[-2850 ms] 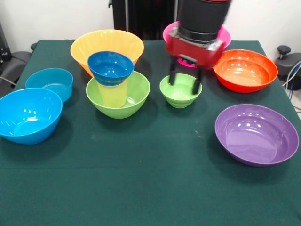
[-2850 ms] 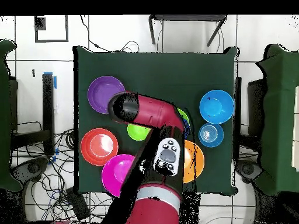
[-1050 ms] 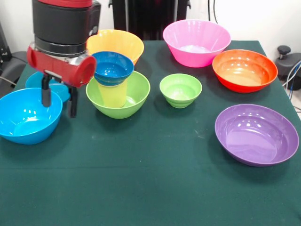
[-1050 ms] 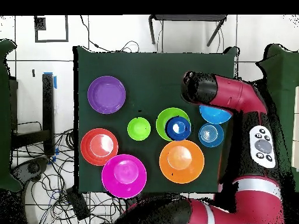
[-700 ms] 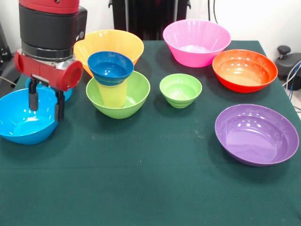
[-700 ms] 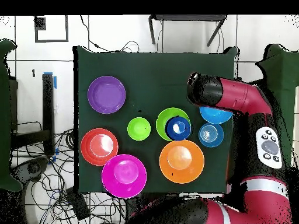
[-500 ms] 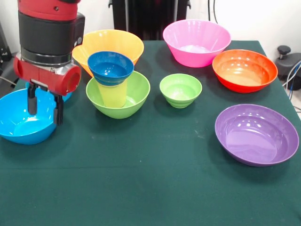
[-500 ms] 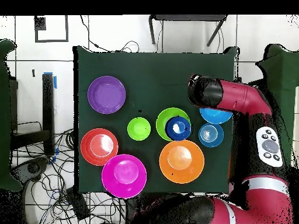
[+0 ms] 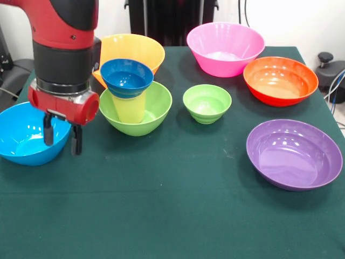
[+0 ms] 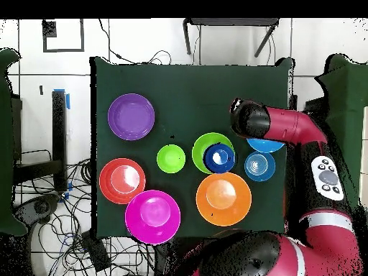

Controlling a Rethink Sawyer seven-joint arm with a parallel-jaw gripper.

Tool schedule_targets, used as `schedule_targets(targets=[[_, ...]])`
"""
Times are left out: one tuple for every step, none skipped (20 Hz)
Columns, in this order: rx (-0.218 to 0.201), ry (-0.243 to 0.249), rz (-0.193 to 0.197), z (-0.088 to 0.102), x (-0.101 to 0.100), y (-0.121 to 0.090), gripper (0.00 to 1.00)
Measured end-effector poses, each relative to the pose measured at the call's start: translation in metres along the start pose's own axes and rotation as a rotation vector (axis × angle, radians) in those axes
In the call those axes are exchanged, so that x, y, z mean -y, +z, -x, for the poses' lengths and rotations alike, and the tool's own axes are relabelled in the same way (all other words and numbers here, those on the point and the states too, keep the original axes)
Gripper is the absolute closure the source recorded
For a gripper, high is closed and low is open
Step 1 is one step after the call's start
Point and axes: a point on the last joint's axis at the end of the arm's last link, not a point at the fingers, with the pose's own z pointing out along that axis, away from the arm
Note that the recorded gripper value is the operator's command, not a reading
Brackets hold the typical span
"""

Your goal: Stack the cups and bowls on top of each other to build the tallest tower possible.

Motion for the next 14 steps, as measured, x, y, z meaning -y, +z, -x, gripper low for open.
schedule_targets(targets=[[0.000,-0.005,0.006,-0.004,0.000,0.005,0.00],[-0.004,-0.008,0.012,-0.010,0.001,0.010,0.00],[-0.005,-0.009,0.015,-0.012,0.002,0.013,0.00],[-0.009,-0.014,0.019,-0.017,0.004,0.018,0.00],[-0.012,-0.016,0.020,-0.020,0.005,0.020,0.00],[-0.015,-0.019,0.022,-0.023,0.007,0.022,0.00],[-0.021,-0.025,0.023,-0.028,0.010,0.026,0.00],[-0.023,-0.029,0.023,-0.030,0.012,0.027,0.00],[-0.024,-0.031,0.023,-0.031,0.013,0.027,0.00],[-0.027,-0.040,0.023,-0.035,0.015,0.029,0.00],[-0.029,-0.044,0.022,-0.037,0.016,0.030,0.00],[-0.030,-0.047,0.022,-0.037,0.017,0.030,0.00],[-0.030,-0.050,0.021,-0.038,0.017,0.030,0.00],[-0.032,-0.054,0.020,-0.040,0.018,0.031,0.00]])
